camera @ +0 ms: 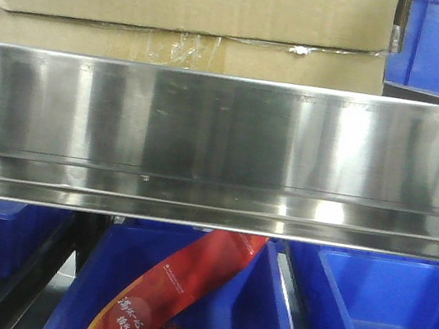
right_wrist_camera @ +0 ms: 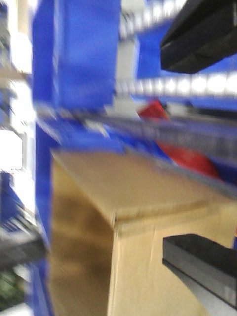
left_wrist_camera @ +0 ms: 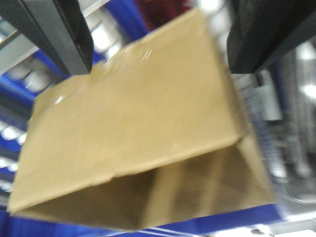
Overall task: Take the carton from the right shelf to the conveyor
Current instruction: 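Close both grippers on the carton's side walls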
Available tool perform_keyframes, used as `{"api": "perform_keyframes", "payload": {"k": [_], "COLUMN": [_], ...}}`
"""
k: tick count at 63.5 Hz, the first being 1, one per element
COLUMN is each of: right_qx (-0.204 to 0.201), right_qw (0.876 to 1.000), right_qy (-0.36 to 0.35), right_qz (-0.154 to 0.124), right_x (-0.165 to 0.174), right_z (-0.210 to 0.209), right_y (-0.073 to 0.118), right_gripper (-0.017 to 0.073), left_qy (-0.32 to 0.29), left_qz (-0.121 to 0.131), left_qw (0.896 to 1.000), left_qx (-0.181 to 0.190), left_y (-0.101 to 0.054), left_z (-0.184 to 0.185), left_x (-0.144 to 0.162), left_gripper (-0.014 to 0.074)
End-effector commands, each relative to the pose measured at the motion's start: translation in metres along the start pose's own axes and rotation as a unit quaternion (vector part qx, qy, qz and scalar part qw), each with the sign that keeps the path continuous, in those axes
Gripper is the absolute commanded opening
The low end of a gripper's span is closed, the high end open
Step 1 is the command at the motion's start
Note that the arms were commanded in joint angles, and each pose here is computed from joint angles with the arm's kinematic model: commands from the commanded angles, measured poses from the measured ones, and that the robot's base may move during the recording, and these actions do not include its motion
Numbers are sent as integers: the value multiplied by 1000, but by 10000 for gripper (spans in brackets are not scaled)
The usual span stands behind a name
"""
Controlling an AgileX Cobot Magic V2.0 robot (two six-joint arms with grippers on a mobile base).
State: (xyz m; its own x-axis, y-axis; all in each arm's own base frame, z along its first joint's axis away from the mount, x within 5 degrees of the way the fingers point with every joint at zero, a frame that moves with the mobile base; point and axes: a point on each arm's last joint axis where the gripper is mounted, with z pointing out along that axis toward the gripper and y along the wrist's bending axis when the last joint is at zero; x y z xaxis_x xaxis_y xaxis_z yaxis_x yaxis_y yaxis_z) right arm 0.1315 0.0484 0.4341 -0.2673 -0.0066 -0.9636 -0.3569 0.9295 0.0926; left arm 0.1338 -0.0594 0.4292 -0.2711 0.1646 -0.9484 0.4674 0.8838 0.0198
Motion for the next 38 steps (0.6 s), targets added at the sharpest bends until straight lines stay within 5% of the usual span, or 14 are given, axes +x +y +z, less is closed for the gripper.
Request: {"api": "perform_keyframes", "payload": {"k": [1,13,23,38], "right_qx": [-18,-29,-13,-2], "right_qw": [1000,997,992,986], "right_qy": [24,74,125,165], "right_qz": [-10,-20,-16,0], "right_x": [-18,-71,-106,-126], "right_z": [20,59,89,141], "right_y": [5,11,9,7], "right_gripper": [559,559,559,559], "left_qy": [-2,34,82,156], "left_qz": [-16,-37,-67,-99], "left_qw": [1000,998,994,969], "left_qx": [22,28,-41,-164], "left_y": [0,9,28,57], "left_z": [20,68,103,148], "left_x": [-28,-83,-113,-123], "left_gripper": [463,424,401,401]}}
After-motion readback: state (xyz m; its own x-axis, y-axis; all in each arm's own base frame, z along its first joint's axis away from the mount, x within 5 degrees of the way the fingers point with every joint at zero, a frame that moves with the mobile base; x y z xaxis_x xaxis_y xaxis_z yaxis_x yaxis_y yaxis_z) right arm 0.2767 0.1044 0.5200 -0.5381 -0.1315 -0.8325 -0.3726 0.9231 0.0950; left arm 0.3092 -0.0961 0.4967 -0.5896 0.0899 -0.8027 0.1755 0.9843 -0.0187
